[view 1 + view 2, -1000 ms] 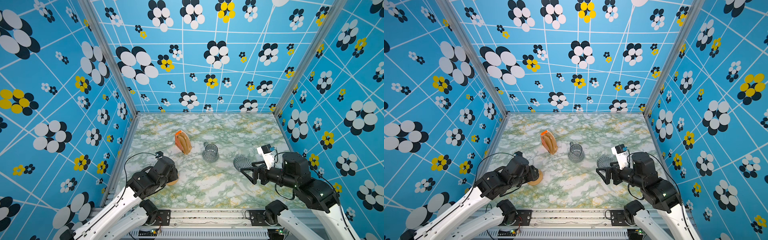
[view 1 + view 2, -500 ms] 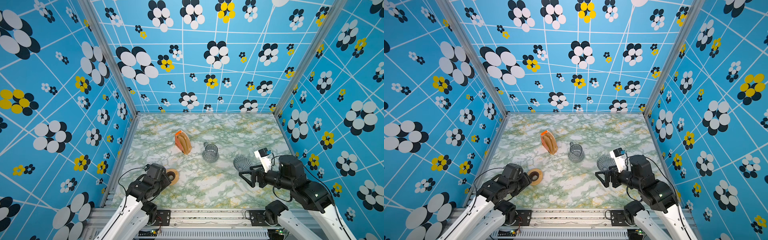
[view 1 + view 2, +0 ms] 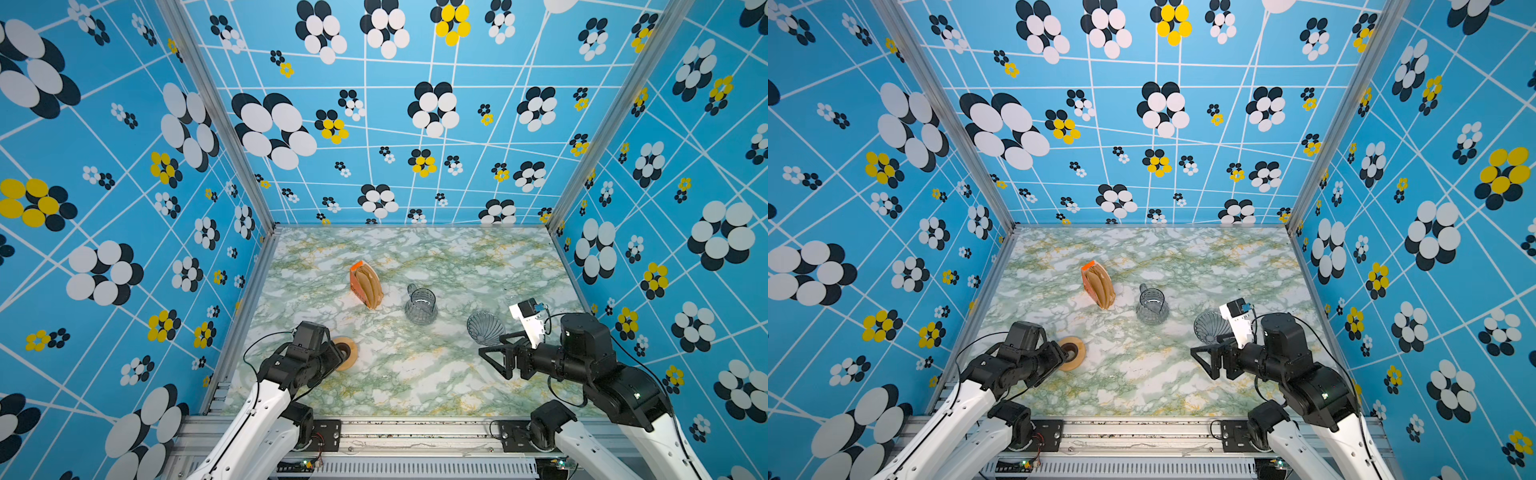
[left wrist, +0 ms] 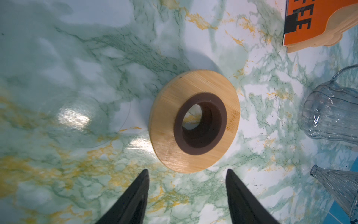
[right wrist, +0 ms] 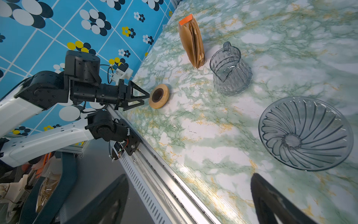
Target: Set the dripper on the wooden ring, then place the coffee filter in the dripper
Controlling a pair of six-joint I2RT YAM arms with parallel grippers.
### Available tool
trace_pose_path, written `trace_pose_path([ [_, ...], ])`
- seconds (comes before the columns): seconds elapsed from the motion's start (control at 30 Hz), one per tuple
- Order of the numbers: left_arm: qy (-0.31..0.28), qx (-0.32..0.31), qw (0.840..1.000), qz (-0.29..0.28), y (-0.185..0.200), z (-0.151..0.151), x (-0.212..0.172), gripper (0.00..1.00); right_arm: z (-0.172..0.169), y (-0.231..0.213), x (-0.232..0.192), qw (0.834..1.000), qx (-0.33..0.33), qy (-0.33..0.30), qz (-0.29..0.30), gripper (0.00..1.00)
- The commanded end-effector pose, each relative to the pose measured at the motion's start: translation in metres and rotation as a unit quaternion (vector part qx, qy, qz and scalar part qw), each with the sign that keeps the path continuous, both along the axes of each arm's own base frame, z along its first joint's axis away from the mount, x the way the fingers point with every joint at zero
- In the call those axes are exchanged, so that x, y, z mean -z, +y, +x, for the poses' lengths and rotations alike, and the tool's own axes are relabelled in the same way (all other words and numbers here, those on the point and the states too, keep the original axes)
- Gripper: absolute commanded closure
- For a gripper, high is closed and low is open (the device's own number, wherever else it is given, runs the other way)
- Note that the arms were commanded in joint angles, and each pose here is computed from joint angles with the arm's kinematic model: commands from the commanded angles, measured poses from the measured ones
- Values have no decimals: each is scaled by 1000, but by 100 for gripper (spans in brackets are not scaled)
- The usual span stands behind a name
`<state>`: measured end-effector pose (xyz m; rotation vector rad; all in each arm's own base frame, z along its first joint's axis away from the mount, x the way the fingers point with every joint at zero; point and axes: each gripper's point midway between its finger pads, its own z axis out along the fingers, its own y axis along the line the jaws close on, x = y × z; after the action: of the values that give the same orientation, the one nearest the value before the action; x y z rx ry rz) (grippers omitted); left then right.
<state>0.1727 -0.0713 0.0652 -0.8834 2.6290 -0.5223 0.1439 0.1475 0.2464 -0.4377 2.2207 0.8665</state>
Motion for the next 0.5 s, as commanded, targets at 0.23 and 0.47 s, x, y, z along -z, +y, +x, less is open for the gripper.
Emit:
trace_pose_path([
  [0.23,1,12,1000,3,2,-2,9,36,17,14,-17,996,26,4,81,2],
  [0.47,25,-6,1000,-11,4,-3,20,36,32,22,-7,995,46,13,84,2],
])
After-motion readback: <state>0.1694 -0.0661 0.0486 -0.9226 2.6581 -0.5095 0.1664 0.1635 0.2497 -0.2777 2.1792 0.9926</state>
